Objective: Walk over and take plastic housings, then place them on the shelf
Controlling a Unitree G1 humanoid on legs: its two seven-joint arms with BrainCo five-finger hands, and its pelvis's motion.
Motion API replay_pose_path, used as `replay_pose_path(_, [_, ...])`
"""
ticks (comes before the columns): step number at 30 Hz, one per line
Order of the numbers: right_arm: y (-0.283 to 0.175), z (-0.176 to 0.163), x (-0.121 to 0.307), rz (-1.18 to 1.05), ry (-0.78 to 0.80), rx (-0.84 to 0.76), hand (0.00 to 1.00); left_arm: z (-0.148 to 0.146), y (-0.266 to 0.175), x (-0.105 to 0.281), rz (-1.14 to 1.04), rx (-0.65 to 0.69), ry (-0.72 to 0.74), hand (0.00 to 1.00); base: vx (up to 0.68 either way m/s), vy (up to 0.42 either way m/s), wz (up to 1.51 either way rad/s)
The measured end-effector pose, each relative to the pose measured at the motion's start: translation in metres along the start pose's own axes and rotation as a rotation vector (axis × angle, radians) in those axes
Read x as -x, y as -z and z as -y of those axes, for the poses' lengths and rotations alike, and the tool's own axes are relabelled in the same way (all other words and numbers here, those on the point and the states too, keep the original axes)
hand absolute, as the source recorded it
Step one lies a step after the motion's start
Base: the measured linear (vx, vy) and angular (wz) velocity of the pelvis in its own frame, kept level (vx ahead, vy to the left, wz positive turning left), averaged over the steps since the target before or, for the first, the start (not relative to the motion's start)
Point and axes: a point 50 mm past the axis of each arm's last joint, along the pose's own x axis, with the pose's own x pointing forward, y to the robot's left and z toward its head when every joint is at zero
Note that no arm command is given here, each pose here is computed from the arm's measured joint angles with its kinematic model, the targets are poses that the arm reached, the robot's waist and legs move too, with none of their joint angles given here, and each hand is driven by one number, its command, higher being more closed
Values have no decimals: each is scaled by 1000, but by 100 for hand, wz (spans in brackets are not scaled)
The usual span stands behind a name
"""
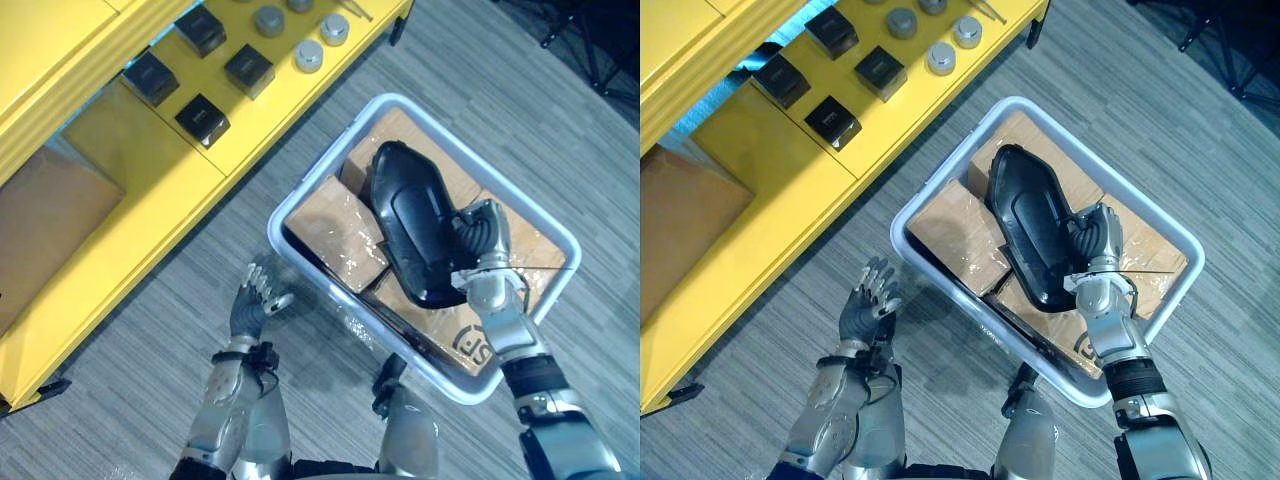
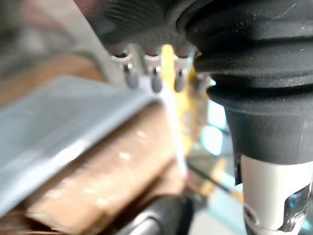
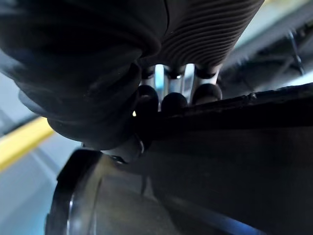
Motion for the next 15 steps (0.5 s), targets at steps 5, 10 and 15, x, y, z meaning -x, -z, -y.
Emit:
replay_pose_path(5, [-15,5,-3,82,29,-1,100,21,-31,-33,110,-82,92,0,-33,-3,-20])
replay_pose_path(10, [-27,7,-10,137,46,-14,100,27,-17,-67,-44,-88,131,0,-11,-1,-25])
replay_pose_path(15, [-55,15,-26,257,87,-58,100,33,10,-98,-261,-159,159,0,4,-5,-19])
